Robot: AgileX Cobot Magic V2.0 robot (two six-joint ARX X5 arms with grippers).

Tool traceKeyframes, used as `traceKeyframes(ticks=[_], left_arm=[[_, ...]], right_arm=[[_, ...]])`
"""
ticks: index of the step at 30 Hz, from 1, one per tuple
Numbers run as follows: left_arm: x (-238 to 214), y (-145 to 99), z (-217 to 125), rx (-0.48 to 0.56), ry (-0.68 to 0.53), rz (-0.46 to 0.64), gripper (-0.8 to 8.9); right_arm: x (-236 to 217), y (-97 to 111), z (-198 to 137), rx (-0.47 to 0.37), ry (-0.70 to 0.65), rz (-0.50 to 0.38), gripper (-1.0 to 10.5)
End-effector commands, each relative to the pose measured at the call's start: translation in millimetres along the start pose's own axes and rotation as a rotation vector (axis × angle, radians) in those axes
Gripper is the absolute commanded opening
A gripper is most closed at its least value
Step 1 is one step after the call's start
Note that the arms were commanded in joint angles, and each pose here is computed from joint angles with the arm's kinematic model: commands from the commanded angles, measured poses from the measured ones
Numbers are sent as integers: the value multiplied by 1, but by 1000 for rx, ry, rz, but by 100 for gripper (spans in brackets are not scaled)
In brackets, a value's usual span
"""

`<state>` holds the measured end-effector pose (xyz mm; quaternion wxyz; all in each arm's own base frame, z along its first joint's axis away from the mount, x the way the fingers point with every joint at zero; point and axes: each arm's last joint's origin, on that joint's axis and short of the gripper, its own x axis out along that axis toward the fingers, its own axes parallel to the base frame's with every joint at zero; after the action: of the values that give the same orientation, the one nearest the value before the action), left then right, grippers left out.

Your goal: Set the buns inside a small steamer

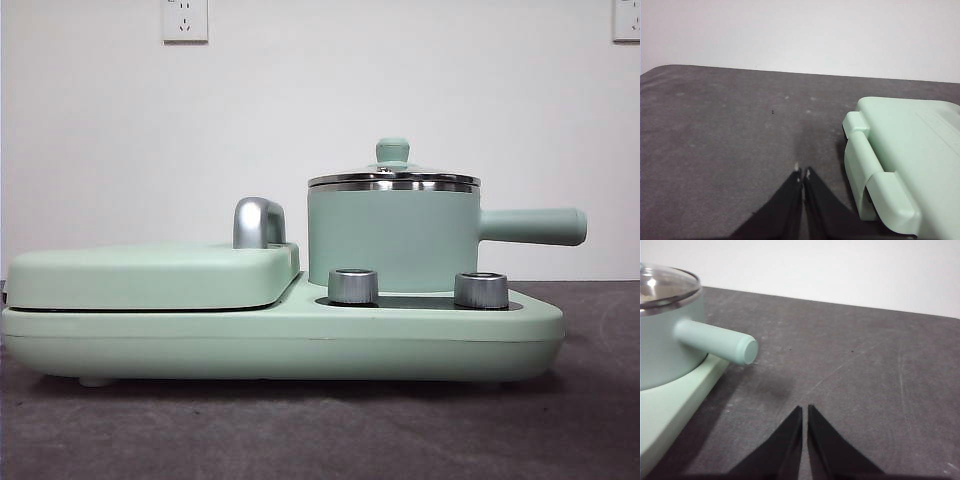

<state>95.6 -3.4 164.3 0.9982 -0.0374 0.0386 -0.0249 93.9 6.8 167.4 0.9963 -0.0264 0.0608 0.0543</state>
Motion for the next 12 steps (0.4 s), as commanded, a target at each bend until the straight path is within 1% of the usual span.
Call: traceKeyframes(ticks=[1,4,7,9,12], left_arm=[[2,1,-5,-8,6,1,7],[2,1,-5,-8,5,2,7],[2,1,-5,-8,5,2,7],[2,1,-5,-8,6,2,7],[2,1,-5,-8,4,1,7]], right_arm=[[3,0,-10,10,-10,-6,15],[4,0,-16,17,32,-5,15],[4,0,-16,22,32,-4,15],[4,1,-15,71,30,18,15],[4,1,-15,73,25,29,15]])
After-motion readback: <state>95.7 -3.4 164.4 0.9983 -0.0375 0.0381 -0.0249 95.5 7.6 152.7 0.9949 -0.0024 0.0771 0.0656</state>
